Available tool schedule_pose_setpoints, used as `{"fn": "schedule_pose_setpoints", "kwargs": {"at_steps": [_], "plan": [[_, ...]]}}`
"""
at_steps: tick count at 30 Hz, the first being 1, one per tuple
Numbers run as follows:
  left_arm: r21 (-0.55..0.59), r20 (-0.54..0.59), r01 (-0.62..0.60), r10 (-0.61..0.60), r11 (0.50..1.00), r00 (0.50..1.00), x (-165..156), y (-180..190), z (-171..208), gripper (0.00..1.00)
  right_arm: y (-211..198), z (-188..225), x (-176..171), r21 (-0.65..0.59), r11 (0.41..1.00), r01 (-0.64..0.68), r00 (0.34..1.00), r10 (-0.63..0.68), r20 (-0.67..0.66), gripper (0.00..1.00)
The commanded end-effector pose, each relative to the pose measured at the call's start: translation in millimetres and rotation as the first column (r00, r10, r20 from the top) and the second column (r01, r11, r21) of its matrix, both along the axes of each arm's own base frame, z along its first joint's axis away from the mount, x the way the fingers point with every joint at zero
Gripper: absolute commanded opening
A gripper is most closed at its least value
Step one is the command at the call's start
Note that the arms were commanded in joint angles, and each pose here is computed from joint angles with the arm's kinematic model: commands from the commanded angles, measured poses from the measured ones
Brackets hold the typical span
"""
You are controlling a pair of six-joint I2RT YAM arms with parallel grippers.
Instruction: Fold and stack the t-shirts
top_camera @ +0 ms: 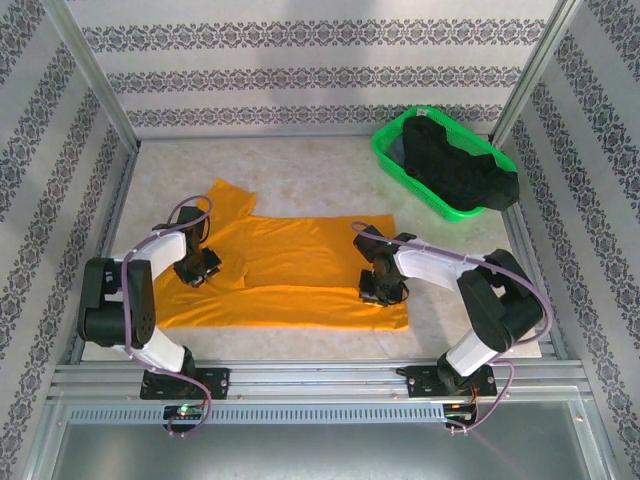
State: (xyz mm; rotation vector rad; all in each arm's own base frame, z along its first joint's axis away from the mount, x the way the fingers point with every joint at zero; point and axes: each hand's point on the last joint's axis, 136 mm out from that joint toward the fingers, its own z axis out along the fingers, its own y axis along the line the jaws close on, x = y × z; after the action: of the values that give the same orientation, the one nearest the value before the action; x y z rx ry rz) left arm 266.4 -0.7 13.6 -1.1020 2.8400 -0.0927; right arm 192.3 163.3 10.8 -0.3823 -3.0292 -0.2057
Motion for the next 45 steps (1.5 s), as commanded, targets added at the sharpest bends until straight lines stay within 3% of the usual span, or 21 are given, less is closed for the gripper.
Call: {"fn": "schedule_pose_setpoints", "kwargs": {"at_steps": [1, 5, 7, 10, 12, 16, 24, 29, 34, 45], "plan": [[0.038, -0.184, 0.024, -0.016, 0.999, 0.983, -54, 10, -15, 0.26, -42, -15, -39, -0.181, 0.982, 0.059, 0.993, -0.077, -0.094, 0.13], [0.038, -0.164, 0.005, 0.001, 0.999, 0.986, -50, 9, -7, 0.26, -36, -1, -27, -0.156, 0.986, 0.060, 0.997, -0.067, -0.040, 0.15], [0.048, -0.119, -0.008, 0.014, 0.999, 0.993, -38, 11, 5, 0.31, -28, 13, -11, -0.120, 0.991, 0.055, 0.998, -0.052, 0.026, 0.20], [0.063, 0.022, -0.044, 0.042, 0.997, 0.999, 0, 14, 33, 0.41, -14, 40, 24, -0.047, 0.998, 0.049, 0.984, -0.040, 0.171, 0.34], [0.052, 0.115, -0.066, 0.059, 0.996, 0.992, 32, 14, 49, 0.44, -6, 56, 51, 0.015, 0.999, 0.052, 0.968, -0.054, 0.246, 0.38], [0.027, 0.256, -0.042, 0.034, 0.999, 0.966, 102, 11, 79, 0.45, -3, 77, 112, 0.109, 0.992, 0.065, 0.933, -0.099, 0.345, 0.39], [0.063, 0.370, 0.008, -0.031, 0.998, 0.928, 213, 39, 102, 0.46, -14, 103, 201, 0.111, 0.991, 0.069, 0.876, -0.113, 0.469, 0.40], [0.118, 0.374, 0.035, -0.077, 0.992, 0.924, 262, 58, 90, 0.46, -7, 110, 214, 0.135, 0.989, 0.057, 0.873, -0.115, 0.475, 0.40], [0.171, 0.354, 0.087, -0.143, 0.981, 0.924, 291, 62, 68, 0.48, -8, 111, 209, 0.133, 0.989, 0.057, 0.877, -0.113, 0.466, 0.41], [0.240, 0.203, 0.162, -0.212, 0.957, 0.956, 284, 47, 18, 0.52, -14, 102, 200, 0.134, 0.988, 0.081, 0.885, -0.133, 0.446, 0.42]]}}
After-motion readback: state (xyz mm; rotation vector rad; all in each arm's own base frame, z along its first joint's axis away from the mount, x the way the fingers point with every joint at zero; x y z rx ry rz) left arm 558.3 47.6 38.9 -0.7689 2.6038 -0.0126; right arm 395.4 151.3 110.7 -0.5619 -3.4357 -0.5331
